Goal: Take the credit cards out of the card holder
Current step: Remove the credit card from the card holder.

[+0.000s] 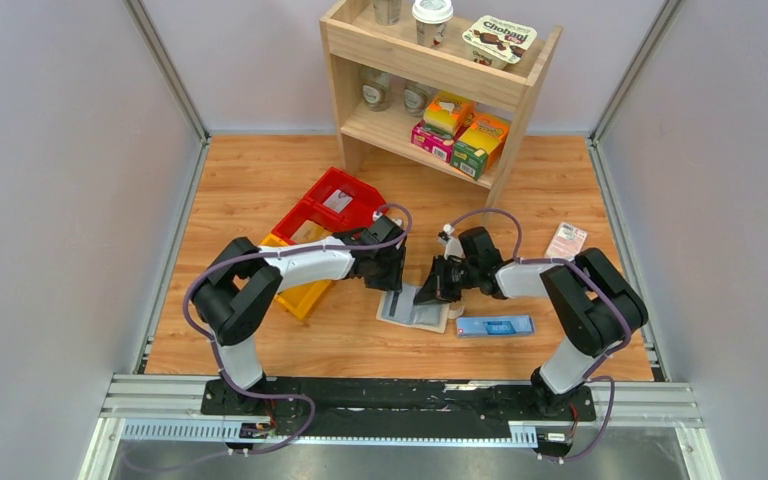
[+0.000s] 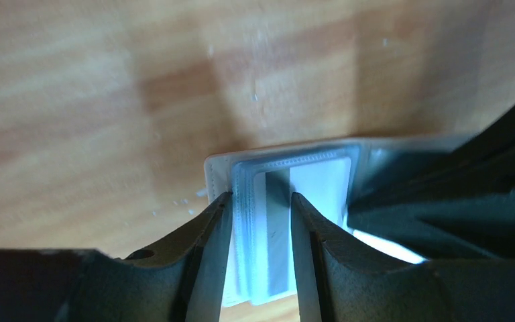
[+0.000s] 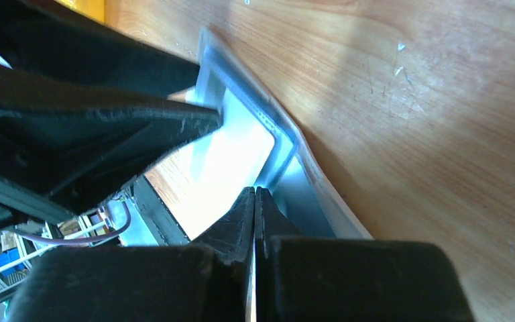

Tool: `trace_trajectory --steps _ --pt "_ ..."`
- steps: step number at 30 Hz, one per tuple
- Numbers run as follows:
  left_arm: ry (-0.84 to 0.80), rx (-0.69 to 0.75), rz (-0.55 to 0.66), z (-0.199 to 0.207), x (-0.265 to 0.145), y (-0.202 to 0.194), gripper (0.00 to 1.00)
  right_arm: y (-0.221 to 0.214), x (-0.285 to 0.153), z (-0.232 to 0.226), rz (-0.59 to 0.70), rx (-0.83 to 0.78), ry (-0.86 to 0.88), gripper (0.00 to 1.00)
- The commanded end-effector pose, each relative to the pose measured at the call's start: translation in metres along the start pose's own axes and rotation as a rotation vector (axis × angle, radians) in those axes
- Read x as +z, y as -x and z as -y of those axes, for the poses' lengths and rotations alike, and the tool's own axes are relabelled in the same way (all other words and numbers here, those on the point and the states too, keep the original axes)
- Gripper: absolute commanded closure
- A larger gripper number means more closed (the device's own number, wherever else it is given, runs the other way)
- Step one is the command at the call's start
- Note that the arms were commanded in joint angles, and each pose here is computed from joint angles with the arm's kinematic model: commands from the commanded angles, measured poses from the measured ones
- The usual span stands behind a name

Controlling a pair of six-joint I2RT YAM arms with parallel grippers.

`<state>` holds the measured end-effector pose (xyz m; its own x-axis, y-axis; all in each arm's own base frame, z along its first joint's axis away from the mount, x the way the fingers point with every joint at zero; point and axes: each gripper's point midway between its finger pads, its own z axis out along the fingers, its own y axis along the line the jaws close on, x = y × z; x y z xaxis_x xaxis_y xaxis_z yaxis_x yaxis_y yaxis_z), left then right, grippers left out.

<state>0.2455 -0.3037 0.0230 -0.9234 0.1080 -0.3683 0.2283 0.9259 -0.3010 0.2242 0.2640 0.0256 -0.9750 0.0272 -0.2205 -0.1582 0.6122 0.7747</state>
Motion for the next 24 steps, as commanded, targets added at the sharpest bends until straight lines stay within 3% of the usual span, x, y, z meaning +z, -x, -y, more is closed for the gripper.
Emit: trace_trajectory --steps 1,7,13,24 --pt "0.137 0.077 0.077 -0.032 0.007 0.019 0.52 0.016 -0.005 -0.013 0.081 -0.021 0.018 0.98" --pt "0.043 0.014 0.12 -0.019 -0.02 0.015 0.5 0.031 -0.015 -0.019 0.168 -0.013 -0.009 0.76" --pt "-0.032 -0.058 0.098 -0.01 -0.024 -0.001 0.5 0.03 -0.01 -0.021 0.149 0.014 0.022 0.71" --pt "-0.059 -0.116 0.127 -0.004 -0.041 0.003 0.52 0.031 -0.007 -0.028 0.129 0.001 0.051 0.7"
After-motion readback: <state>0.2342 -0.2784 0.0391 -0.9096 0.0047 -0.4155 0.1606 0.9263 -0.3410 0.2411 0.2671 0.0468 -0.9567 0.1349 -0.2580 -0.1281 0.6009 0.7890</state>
